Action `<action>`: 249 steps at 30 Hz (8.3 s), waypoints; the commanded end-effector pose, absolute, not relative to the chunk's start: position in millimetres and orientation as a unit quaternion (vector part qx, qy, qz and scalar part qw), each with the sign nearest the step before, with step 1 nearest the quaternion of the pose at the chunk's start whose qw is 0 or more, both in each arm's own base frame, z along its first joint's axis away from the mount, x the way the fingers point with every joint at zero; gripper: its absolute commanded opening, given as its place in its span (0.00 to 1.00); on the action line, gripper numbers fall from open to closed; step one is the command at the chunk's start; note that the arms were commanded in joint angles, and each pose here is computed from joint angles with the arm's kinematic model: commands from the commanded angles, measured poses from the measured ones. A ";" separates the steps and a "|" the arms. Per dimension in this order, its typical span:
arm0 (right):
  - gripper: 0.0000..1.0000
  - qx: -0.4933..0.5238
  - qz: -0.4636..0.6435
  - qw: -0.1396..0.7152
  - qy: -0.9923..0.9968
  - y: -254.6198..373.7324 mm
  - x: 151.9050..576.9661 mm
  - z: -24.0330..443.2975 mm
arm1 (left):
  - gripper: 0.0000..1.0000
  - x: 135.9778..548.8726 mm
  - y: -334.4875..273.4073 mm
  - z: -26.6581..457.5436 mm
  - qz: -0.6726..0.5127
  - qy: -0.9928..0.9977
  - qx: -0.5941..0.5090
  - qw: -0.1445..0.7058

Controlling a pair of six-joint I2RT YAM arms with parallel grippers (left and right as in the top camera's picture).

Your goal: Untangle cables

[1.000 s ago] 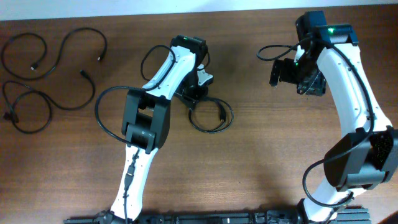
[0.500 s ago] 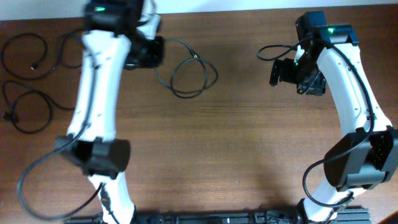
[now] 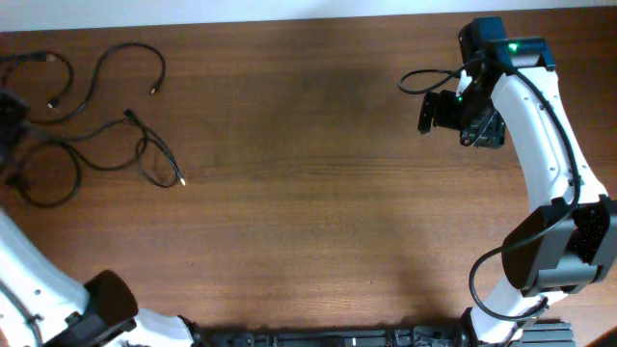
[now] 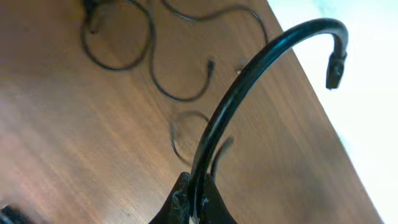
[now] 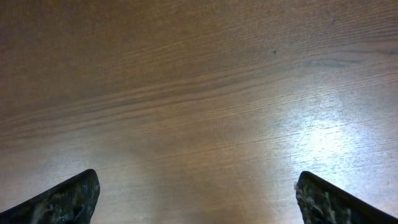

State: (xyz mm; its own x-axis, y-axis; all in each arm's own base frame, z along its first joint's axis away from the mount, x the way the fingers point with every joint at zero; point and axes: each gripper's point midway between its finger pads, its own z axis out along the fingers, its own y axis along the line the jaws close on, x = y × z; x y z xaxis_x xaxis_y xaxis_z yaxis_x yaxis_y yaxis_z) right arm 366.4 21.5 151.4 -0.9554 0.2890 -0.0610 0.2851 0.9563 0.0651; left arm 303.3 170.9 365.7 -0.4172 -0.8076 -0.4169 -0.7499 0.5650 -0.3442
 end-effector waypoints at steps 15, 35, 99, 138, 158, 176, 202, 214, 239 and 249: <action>0.99 0.144 0.022 0.040 0.988 19.1 366.2 154.2 | 0.00 177.0 287.2 367.2 0.110 0.621 -0.730 0.262; 0.99 0.144 0.022 0.040 0.988 19.1 366.2 154.2 | 0.01 105.5 341.9 275.8 0.204 0.449 -0.864 0.099; 0.98 0.144 0.022 0.040 0.988 19.1 366.2 154.2 | 0.89 292.6 299.3 16.8 0.055 0.798 -0.586 0.131; 0.99 0.144 0.022 0.040 0.988 19.1 366.2 154.2 | 0.00 284.9 233.8 -24.5 0.067 0.930 -0.361 -0.008; 0.99 0.144 0.022 0.040 0.988 19.1 366.2 154.2 | 0.99 234.6 157.4 -33.5 -0.037 0.901 -0.410 -0.139; 0.98 0.144 0.022 0.040 0.988 19.1 366.2 154.2 | 0.99 317.1 138.4 221.4 -0.109 0.920 -0.283 0.250; 0.99 0.124 0.142 0.088 0.978 55.8 336.7 221.8 | 0.99 228.0 -33.1 405.6 -0.041 0.821 0.144 0.552; 0.99 0.100 0.071 0.270 0.955 25.8 199.2 328.7 | 0.99 228.0 -33.1 405.5 -0.041 0.821 0.144 0.551; 0.99 0.116 0.062 0.155 0.979 25.6 155.6 231.5 | 0.99 228.0 -33.1 405.5 -0.041 0.821 0.144 0.551; 0.99 0.067 0.078 0.304 0.947 27.2 182.2 254.4 | 0.99 228.0 -33.1 405.5 -0.041 0.821 0.144 0.551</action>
State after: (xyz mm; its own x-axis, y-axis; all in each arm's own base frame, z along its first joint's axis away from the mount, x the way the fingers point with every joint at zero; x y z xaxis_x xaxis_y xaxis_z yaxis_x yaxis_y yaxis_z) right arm 189.0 29.4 237.2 -0.8662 0.2317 -0.4427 0.1543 0.9667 0.2041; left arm 228.0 -33.6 403.4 -0.3578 0.1877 -0.9148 0.2849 0.9548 0.0845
